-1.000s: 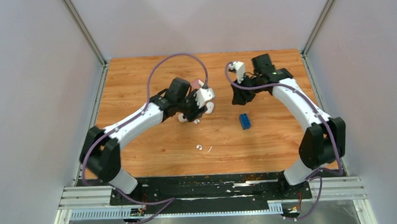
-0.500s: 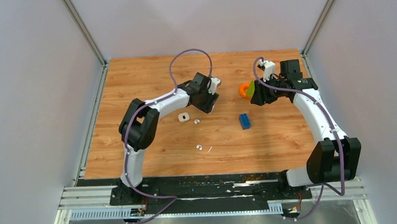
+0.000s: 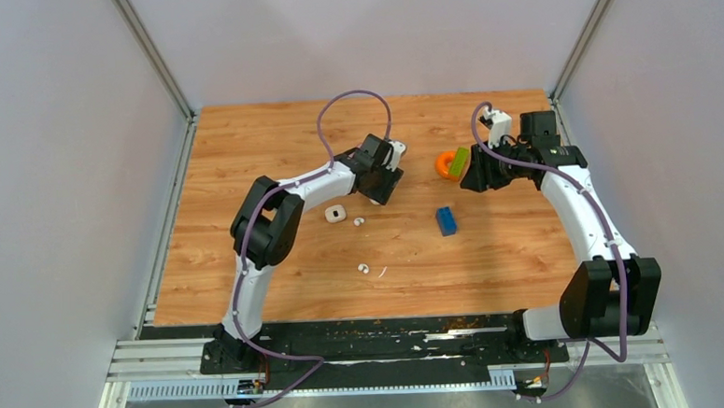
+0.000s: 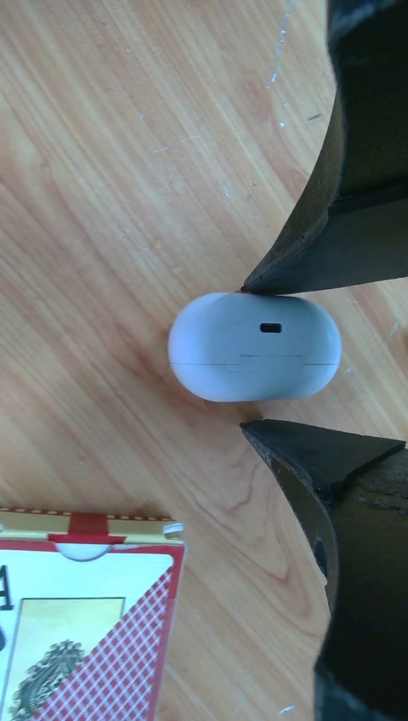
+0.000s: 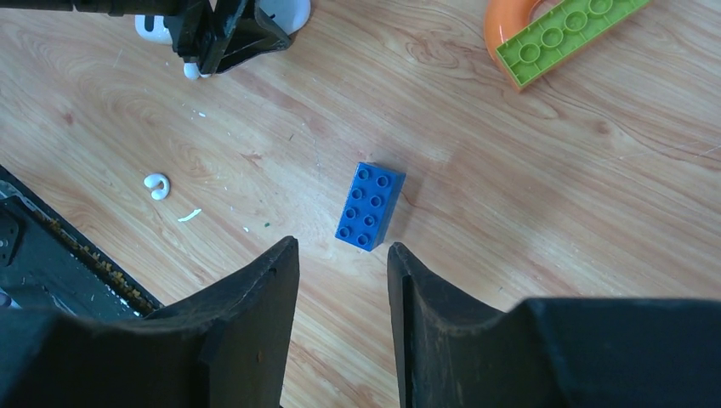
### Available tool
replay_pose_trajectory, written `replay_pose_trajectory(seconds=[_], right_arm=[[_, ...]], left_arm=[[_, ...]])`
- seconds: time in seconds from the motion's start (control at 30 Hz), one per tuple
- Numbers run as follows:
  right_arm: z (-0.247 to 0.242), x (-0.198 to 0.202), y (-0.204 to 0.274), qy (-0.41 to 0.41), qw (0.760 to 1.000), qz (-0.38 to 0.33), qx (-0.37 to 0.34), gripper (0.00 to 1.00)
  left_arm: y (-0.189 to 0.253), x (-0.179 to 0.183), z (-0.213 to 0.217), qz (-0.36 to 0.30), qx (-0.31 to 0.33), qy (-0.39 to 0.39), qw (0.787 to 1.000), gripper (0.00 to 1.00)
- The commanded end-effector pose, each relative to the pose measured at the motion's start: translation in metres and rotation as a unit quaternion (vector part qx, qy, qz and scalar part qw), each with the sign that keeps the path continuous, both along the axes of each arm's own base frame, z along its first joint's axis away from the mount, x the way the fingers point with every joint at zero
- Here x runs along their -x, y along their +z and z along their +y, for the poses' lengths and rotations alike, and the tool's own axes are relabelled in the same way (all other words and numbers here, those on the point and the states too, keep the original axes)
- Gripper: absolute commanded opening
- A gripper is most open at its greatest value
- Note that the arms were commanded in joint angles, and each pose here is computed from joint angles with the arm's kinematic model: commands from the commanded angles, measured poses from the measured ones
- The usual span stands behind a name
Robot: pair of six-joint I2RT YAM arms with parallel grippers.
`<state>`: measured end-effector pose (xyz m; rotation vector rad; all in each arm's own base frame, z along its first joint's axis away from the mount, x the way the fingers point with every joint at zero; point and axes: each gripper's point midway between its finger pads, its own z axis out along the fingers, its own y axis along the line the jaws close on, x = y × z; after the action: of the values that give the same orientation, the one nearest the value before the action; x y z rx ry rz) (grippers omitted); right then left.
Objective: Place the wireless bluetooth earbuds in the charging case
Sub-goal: Pick up the charging case at the center of the board.
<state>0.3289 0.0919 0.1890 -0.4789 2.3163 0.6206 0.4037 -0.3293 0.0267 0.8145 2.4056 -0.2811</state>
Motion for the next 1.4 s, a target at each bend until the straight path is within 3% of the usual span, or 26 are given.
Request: replay_pose_trajectory(seconds=[0.0,0.23,0.4,0.5,0.6,0.77,0.93,1.13,1.37], right_arm=[[-0.004,-0.004,0.013,-0.012,0.999,-0.023,-0.018,0.43],[-0.005,-0.002,0.012,-0.012,1.000,-0.018,-0.021,0.44],[-0.004,-0.001,0.009,-0.009,1.000,-0.013,-0.023,0.44],[-0.001,0.001,0.009,0.004,0.999,-0.015,-0.031,0.43],[0.002,0.001,0.014,0.015,0.999,-0.031,-0.037,0.42],[0.017,-0.016,0.042,-0.022,0.993,-0.101,-0.065,0.42],[0.071,-0.035,0.087,-0.016,0.982,-0.155,-0.105,0.48],[0.138,-0.046,0.124,0.034,0.971,-0.175,-0.156,0.53],[0.184,-0.049,0.149,0.080,0.960,-0.191,-0.188,0.58]], left_arm=[[0.008,-0.016,-0.019,-0.029,0.018,-0.003,0.999,0.63],[-0.006,-0.013,-0.021,-0.017,0.010,-0.024,1.000,0.61],[-0.004,-0.008,-0.025,-0.005,0.022,-0.027,0.999,0.42],[0.024,-0.019,-0.026,-0.023,0.040,-0.018,0.999,0.33],[0.078,-0.034,-0.029,-0.040,0.110,0.014,0.993,0.27],[0.188,-0.043,-0.023,-0.081,0.272,0.071,0.956,0.23],[0.281,-0.035,-0.002,-0.155,0.410,0.132,0.889,0.22],[0.315,-0.023,0.009,-0.131,0.477,0.185,0.849,0.24],[0.315,-0.014,0.017,-0.105,0.495,0.217,0.835,0.24]])
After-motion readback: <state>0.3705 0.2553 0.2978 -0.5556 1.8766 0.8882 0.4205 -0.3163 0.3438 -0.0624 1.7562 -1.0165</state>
